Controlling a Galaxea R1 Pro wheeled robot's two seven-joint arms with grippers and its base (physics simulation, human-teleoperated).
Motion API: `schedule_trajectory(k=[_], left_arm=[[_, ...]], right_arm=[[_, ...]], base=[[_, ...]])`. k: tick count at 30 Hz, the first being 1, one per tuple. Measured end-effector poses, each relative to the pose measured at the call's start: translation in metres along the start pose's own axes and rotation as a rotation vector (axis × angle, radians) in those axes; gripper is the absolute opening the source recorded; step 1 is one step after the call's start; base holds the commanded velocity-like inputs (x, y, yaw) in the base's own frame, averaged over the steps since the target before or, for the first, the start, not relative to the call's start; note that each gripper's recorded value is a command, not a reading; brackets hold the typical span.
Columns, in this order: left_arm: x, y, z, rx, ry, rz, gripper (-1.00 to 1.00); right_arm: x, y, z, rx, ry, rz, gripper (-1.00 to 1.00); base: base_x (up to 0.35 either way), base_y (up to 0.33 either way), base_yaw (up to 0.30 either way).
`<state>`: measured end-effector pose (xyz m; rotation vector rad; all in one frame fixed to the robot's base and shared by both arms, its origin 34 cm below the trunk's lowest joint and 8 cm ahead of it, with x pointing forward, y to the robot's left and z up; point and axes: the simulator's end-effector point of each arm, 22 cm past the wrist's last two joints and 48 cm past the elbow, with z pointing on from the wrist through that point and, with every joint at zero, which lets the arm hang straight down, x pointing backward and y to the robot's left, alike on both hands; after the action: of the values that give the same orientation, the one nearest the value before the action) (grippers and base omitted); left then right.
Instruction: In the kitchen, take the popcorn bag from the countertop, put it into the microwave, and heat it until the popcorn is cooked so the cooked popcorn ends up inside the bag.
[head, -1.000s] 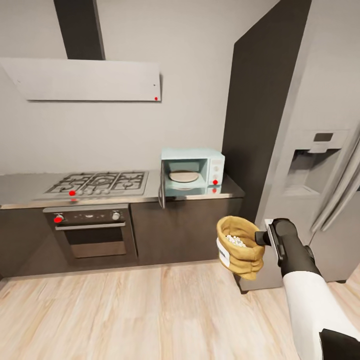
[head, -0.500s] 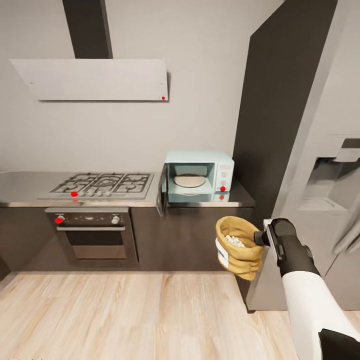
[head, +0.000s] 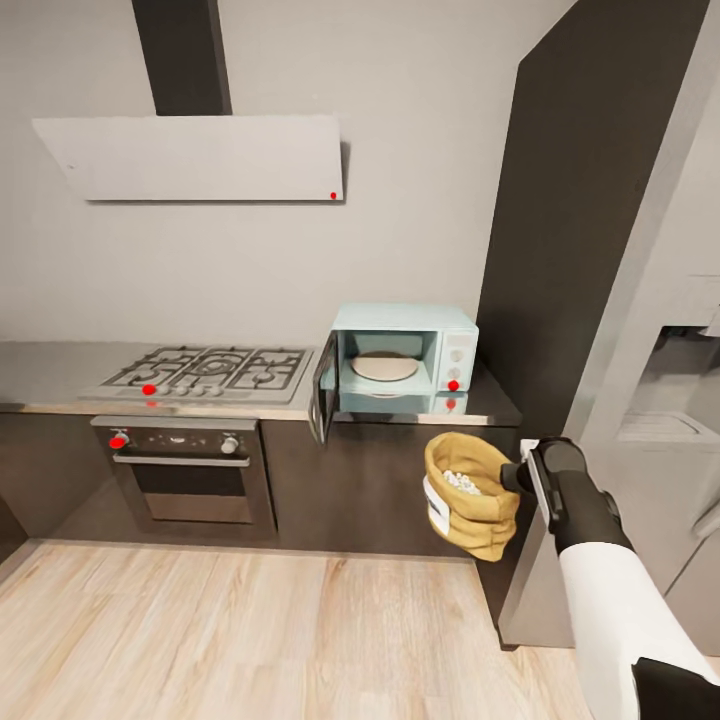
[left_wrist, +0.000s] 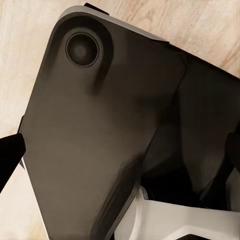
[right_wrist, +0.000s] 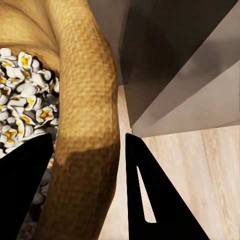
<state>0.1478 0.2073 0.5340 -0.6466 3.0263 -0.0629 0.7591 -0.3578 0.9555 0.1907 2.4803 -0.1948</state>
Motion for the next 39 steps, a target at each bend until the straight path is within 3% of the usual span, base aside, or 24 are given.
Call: schedule_trajectory(k=[10,15,19,24,39], left_arm=[[0.0,0.001,0.0,-0.002,-0.001,-0.006,1.0],[0.0,-0.001,0.0,0.0,-0.001,-0.009,1.0],[0.002,-0.001,0.0,0.003,0.003,-0.005,1.0],[0.002,-0.001,0.0,0.003,0.004,-0.005,1.0],[0.0,0.0,0.0,0.001,0.0,-0.004,1.0]], right_arm=[[-0.002,0.0,-0.001,0.0,-0.005,0.001,-1.0],[-0.013,0.018,-0.012,-0.012,-0.041,-0.002,-1.0],[-0.028,0.022,-0.024,-0.018,-0.086,0.007,-1.0],[-0.031,0.025,-0.027,-0.021,-0.096,0.007,-1.0],[-0.035,0.017,-0.029,-0.001,-0.109,-0.01,-1.0]], base=[[0.0,0.0,0.0],[0.044,0.042,0.0],[0.201,0.219,0.0],[0.218,0.241,0.0],[0.09,0.091,0.0]])
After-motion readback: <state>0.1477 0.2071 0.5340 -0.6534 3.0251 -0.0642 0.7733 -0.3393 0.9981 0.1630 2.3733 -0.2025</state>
